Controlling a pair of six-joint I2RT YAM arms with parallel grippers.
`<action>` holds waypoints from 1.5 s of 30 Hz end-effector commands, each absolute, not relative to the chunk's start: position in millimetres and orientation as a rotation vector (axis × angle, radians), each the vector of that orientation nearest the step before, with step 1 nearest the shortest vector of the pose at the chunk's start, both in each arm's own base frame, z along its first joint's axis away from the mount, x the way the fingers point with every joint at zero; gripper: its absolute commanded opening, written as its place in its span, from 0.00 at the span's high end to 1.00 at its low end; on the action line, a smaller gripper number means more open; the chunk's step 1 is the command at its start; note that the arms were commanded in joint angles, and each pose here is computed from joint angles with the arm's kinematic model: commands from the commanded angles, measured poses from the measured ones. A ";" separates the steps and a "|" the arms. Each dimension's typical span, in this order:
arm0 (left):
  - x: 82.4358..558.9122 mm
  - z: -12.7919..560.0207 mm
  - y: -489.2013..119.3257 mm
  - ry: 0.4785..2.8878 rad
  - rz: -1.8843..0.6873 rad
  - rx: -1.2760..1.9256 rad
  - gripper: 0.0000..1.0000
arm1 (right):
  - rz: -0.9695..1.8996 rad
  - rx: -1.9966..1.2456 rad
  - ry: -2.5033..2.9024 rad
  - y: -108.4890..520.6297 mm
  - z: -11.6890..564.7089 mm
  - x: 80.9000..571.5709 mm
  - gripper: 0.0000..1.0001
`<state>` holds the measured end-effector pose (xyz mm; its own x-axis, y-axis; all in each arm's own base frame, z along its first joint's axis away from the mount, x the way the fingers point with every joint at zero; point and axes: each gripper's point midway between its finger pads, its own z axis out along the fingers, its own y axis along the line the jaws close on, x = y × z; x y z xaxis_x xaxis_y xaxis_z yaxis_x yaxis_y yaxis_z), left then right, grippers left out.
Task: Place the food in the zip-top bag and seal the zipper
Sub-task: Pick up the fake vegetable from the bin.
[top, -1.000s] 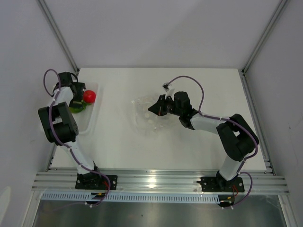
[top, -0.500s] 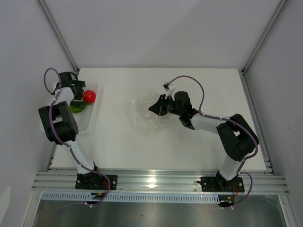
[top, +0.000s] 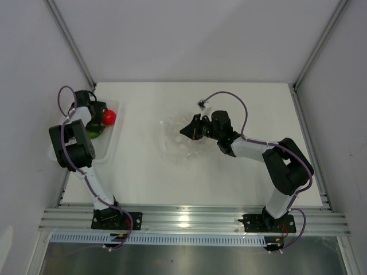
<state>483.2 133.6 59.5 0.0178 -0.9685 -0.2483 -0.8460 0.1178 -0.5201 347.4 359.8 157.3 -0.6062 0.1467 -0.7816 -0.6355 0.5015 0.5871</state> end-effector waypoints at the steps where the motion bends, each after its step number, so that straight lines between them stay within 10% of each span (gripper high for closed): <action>1: 493.7 64.4 133.1 1.837 -0.325 -1.745 0.01 | 1.195 -0.425 1.847 363.0 170.1 354.3 1.00; 32: 496.7 98.4 109.9 1.817 -0.515 -1.562 0.37 | 1.195 -0.421 1.851 361.6 169.3 354.4 1.00; 45: 473.4 162.3 104.3 1.740 -0.543 -1.365 0.37 | 1.197 -0.419 1.851 362.0 168.1 354.8 1.00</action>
